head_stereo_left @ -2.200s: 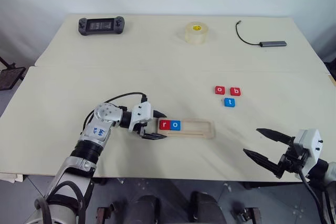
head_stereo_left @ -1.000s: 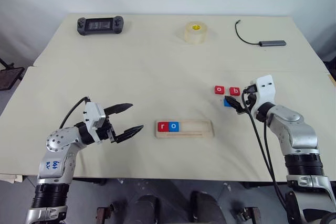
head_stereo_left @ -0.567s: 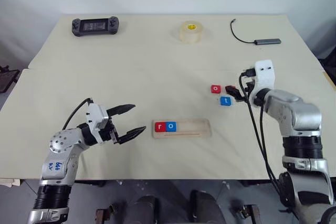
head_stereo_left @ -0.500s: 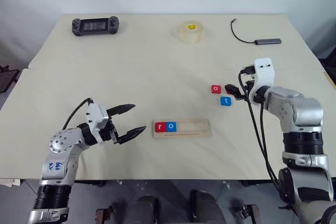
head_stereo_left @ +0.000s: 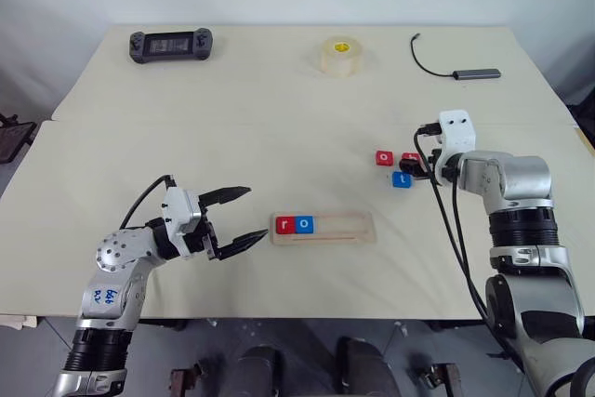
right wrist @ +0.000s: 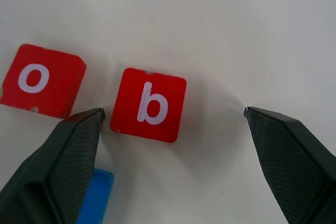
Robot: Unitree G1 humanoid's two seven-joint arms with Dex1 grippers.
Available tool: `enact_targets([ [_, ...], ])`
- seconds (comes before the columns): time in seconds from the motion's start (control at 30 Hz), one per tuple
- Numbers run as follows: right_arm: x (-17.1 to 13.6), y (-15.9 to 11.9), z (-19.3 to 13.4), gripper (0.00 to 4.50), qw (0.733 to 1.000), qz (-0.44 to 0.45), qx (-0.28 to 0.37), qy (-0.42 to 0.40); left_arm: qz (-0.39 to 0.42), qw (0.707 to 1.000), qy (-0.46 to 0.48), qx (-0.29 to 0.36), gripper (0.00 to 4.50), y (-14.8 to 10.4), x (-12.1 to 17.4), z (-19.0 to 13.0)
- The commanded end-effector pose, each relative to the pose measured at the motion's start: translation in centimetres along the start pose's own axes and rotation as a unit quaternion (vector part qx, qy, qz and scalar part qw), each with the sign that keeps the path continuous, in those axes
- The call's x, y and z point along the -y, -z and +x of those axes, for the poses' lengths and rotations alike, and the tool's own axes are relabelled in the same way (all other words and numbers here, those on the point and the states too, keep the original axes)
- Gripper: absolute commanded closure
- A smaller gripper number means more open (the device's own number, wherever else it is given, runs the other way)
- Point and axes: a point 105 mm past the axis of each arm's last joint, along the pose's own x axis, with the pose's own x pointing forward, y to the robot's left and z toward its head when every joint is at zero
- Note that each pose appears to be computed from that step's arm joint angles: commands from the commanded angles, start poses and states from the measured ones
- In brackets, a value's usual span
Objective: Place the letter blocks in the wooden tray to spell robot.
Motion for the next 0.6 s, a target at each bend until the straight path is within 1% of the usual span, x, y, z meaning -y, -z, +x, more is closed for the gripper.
enact_targets([
  [0.03, -0.3, -0.6, 0.1, 0.19, 1.000, -0.001, 0.015, 0.002, 0.019, 0.999, 0.026, 0.011, 0.02, -1.1, 0.7, 0.3],
  [0.1, -0.4, -0.3, 0.3, 0.63, 1.000, 0.001, 0.015, 0.006, 0.021, 0.999, 0.032, 0.010, 0.00, -1.1, 0.8, 0.4],
  [0.33, 0.1, 0.0, 0.1, 3.03, 1.000, 0.005, 0.020, 0.018, 0.019, 0.999, 0.037, 0.012, 0.00, -1.2, 0.7, 0.7],
  [0.43, 0.6, -0.3, -0.4, 3.04, 0.999, 0.011, 0.027, 0.024, 0.016, 0.999, 0.042, 0.013, 0.00, -1.1, 0.7, 1.0],
  [0.53, 1.0, -1.6, -2.2, 3.04, 0.998, -0.003, 0.060, 0.027, 0.009, 0.998, 0.051, 0.018, 0.00, -0.8, 0.7, 1.6],
  [0.6, 1.1, -2.1, -3.5, 3.04, 0.997, -0.018, 0.075, 0.028, 0.006, 0.998, 0.056, 0.018, 0.00, -0.6, 0.7, 1.9],
])
